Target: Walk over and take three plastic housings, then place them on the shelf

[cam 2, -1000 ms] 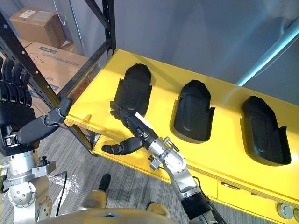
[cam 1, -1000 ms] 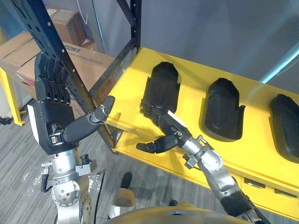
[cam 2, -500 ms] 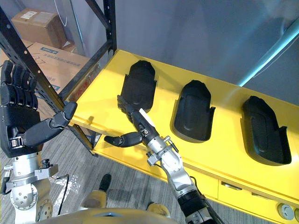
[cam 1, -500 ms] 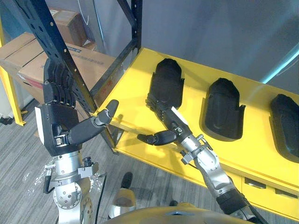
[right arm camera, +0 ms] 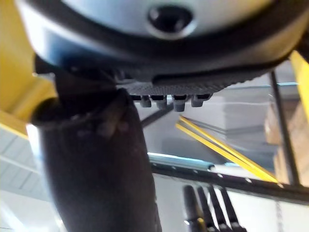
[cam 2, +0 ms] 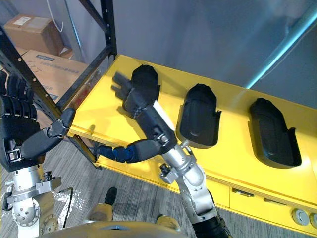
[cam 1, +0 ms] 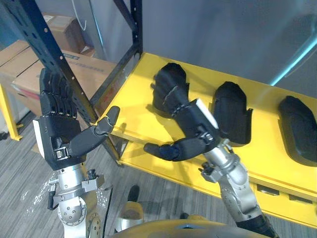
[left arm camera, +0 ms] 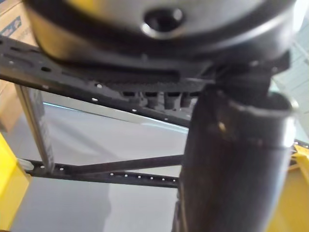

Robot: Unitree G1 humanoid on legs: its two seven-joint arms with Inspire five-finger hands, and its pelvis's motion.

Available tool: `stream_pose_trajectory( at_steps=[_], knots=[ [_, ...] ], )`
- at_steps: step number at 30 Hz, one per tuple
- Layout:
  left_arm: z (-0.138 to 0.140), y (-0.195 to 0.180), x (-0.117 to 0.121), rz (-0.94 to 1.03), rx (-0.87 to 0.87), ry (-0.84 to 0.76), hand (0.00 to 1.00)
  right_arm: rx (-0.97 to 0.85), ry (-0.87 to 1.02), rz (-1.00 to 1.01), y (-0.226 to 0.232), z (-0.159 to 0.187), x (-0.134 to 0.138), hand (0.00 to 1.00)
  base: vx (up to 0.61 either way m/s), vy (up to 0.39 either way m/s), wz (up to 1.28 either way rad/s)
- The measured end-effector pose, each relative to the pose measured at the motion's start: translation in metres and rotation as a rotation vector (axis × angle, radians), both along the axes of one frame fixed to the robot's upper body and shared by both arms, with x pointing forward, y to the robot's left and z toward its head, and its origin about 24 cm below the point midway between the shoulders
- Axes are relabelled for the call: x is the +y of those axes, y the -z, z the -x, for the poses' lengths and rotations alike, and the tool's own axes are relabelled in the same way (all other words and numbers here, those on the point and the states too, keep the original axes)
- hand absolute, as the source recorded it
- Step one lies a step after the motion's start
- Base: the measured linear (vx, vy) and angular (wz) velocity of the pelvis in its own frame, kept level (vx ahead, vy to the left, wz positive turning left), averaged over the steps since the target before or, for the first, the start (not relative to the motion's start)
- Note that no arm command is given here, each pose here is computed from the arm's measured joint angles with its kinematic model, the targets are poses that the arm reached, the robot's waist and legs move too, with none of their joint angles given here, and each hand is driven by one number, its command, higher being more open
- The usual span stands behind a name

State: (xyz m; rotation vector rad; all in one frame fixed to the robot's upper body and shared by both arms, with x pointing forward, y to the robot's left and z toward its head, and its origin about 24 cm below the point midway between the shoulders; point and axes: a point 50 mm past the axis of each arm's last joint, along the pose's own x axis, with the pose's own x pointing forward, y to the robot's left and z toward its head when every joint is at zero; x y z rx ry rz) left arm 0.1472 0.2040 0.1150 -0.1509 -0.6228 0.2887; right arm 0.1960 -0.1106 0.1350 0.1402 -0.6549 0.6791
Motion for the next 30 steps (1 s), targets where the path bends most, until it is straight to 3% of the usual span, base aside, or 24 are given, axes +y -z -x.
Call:
stream_pose_trajectory(
  at_steps=[4, 15, 24, 27, 30],
  knots=[
    [0.002, 0.002, 0.002, 0.063, 0.000, -0.014, 1.00, 0.045, 0.084, -0.041, 0.004, 0.002, -0.009, 1.00, -0.04, 0.000, -0.22],
    [0.004, 0.010, 0.004, 0.131, 0.055, -0.030, 1.00, 0.216, 0.147, 0.095, 0.027, 0.001, 0.004, 1.00, -0.03, 0.017, -0.14],
    [0.002, 0.011, -0.006, 0.153, 0.065, 0.010, 1.00, 0.317, 0.461, 0.163, 0.048, -0.009, 0.000, 1.00, 0.00, 0.000, 0.01],
    [0.003, 0.013, -0.007, 0.145, 0.074, 0.042, 1.00, 0.325, 0.513, 0.158, 0.049, -0.010, -0.003, 1.00, 0.00, 0.000, 0.00],
    [-0.002, 0.014, -0.028, 0.052, 0.111, 0.187, 1.00, 0.318, 0.510, 0.155, 0.048, -0.011, -0.002, 1.00, 0.00, 0.000, -0.06]
  ],
)
